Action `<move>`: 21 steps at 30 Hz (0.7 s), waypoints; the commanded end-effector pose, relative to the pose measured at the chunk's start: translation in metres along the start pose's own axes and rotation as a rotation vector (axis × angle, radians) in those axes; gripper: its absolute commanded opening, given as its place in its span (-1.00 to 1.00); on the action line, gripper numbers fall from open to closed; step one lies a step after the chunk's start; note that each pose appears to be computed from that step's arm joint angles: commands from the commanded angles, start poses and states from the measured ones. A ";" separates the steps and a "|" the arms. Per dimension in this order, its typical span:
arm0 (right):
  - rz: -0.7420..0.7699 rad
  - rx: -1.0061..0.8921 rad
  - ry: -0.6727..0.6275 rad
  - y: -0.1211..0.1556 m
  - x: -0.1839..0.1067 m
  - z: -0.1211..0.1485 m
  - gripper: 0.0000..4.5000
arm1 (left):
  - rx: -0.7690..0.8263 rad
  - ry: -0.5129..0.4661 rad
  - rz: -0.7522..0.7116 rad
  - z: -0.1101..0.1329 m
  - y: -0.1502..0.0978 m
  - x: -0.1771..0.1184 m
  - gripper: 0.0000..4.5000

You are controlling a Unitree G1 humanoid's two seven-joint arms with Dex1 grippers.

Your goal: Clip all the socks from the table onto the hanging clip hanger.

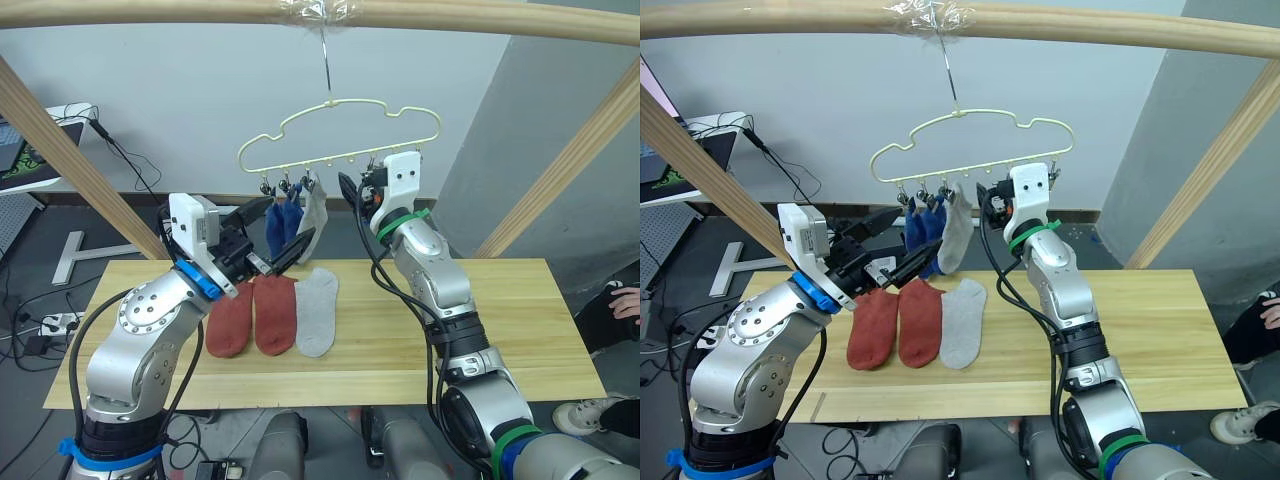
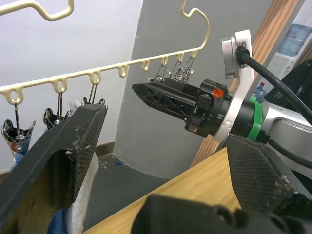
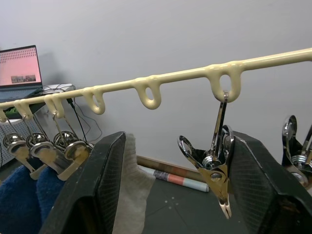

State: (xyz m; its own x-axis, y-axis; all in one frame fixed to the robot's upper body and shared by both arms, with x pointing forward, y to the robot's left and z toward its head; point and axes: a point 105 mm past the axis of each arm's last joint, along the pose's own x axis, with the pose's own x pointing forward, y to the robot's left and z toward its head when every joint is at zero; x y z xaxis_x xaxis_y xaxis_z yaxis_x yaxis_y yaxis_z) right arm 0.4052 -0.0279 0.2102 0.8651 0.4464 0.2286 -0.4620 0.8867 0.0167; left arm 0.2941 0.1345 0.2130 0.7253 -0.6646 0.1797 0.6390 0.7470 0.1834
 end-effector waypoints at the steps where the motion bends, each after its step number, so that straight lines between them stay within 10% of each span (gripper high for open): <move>1: 0.016 -0.008 -0.069 0.004 0.004 0.019 0.39 | 0.027 -0.045 -0.017 0.014 -0.005 -0.001 1.00; 21: 0.017 -0.010 -0.076 0.003 0.004 0.020 0.39 | 0.036 -0.064 -0.028 0.018 -0.006 0.000 1.00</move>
State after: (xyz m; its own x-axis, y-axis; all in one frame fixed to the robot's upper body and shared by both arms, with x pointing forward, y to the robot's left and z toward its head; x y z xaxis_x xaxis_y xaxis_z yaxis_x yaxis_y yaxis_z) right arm 0.4064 -0.0265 0.2148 0.8602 0.4487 0.2423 -0.4650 0.8852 0.0118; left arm 0.2934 0.1334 0.2142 0.7175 -0.6711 0.1865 0.6478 0.7413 0.1755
